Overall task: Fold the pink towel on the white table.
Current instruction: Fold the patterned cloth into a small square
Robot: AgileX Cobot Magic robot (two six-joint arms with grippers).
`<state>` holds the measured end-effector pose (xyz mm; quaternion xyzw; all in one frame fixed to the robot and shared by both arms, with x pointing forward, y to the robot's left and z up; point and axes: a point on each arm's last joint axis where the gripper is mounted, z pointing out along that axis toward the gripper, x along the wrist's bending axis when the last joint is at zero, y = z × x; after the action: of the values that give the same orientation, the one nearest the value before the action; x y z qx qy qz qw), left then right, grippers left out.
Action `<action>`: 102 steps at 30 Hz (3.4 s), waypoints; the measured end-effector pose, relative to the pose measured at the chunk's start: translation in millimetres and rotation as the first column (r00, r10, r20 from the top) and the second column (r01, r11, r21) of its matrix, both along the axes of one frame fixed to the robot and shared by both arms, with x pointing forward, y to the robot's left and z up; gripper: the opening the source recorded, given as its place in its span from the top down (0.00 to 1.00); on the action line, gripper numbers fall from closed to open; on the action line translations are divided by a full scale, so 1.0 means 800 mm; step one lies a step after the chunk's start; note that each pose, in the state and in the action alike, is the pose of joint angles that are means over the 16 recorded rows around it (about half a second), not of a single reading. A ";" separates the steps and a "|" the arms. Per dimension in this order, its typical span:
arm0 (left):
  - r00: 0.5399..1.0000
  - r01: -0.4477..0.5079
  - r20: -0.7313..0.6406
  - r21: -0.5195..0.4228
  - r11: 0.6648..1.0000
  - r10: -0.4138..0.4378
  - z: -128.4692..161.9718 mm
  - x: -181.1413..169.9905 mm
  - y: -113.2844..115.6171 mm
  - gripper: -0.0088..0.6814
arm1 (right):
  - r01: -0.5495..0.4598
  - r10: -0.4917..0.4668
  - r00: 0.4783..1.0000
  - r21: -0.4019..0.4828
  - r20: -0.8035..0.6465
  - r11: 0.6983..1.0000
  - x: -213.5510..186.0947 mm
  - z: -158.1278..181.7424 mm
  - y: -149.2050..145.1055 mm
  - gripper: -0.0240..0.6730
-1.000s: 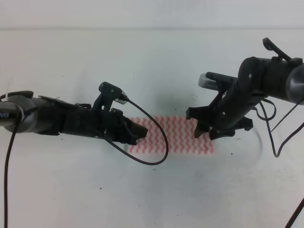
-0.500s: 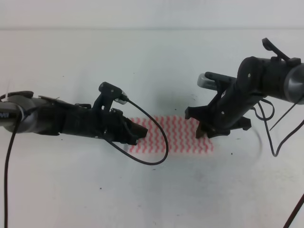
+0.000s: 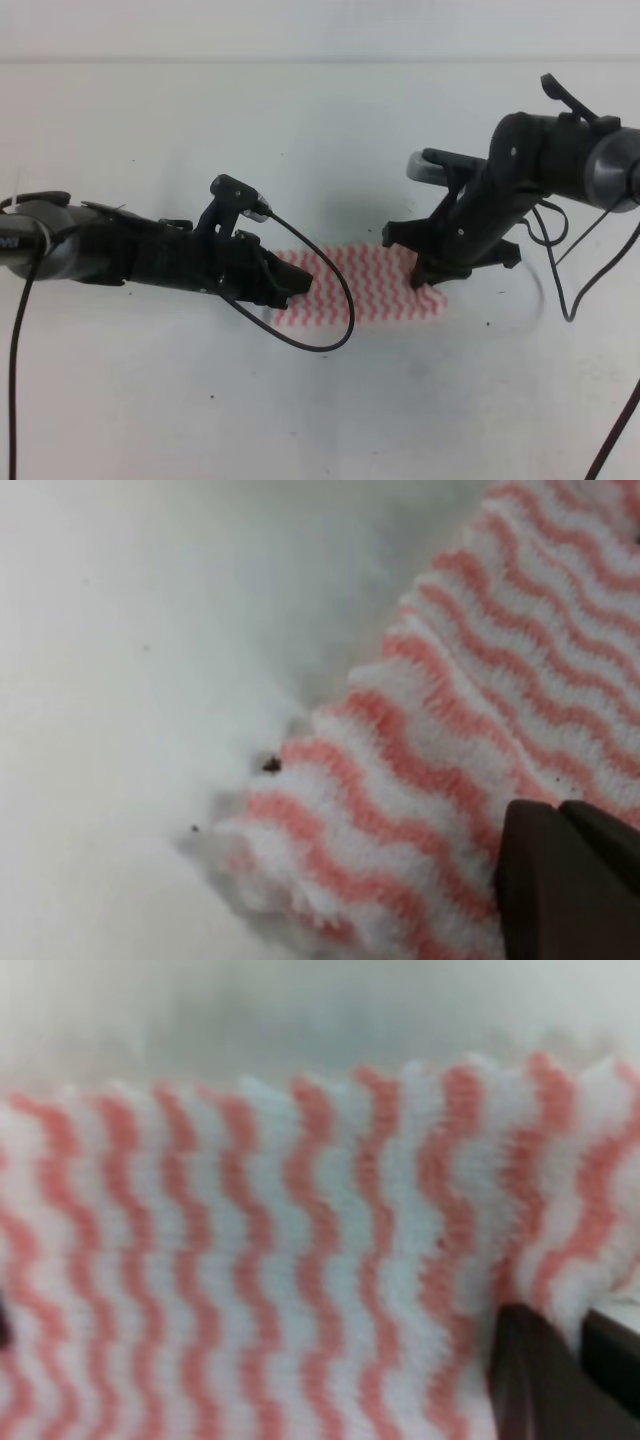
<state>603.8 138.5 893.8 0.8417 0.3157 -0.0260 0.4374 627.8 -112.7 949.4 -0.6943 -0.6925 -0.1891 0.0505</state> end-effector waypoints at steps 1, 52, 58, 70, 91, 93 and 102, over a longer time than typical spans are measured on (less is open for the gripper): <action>1.000 0.001 0.000 0.000 1.000 -0.001 0.000 0.000 0.000 0.99 | -0.003 0.003 1.000 0.002 0.004 1.000 0.001 0.002 0.002 0.98; 0.998 0.025 0.053 -0.018 1.000 -0.024 0.016 -0.001 -0.001 0.99 | -0.119 0.110 0.988 0.078 0.110 0.990 -0.011 0.067 0.042 0.99; 0.998 0.036 0.056 -0.031 0.999 -0.034 0.020 -0.001 -0.002 0.99 | -0.138 0.126 0.984 0.083 0.128 0.987 -0.014 0.068 0.051 0.99; 0.998 0.040 0.057 -0.021 0.999 -0.039 0.041 -0.002 0.007 0.99 | -0.151 0.138 0.981 0.085 0.135 0.985 -0.015 0.065 0.056 0.99; 0.999 0.016 0.045 0.050 0.999 -0.019 0.028 0.003 0.017 0.99 | -0.147 0.134 0.982 0.091 0.130 0.985 -0.014 0.061 0.057 0.98; 0.999 0.015 0.041 0.049 0.999 -0.017 0.025 0.003 0.017 0.99 | -0.147 0.134 0.982 0.092 0.129 0.985 -0.014 0.061 0.057 0.98; 1.000 0.010 0.020 0.048 0.999 -0.011 0.012 0.005 0.017 0.99 | -0.147 0.134 0.983 0.098 0.129 0.984 -0.014 0.062 0.058 0.98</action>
<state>607.6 151.9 903.3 0.8539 0.3072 -0.0123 0.4200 616.4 -66.2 998.9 -0.6273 -0.7304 -0.2637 0.0584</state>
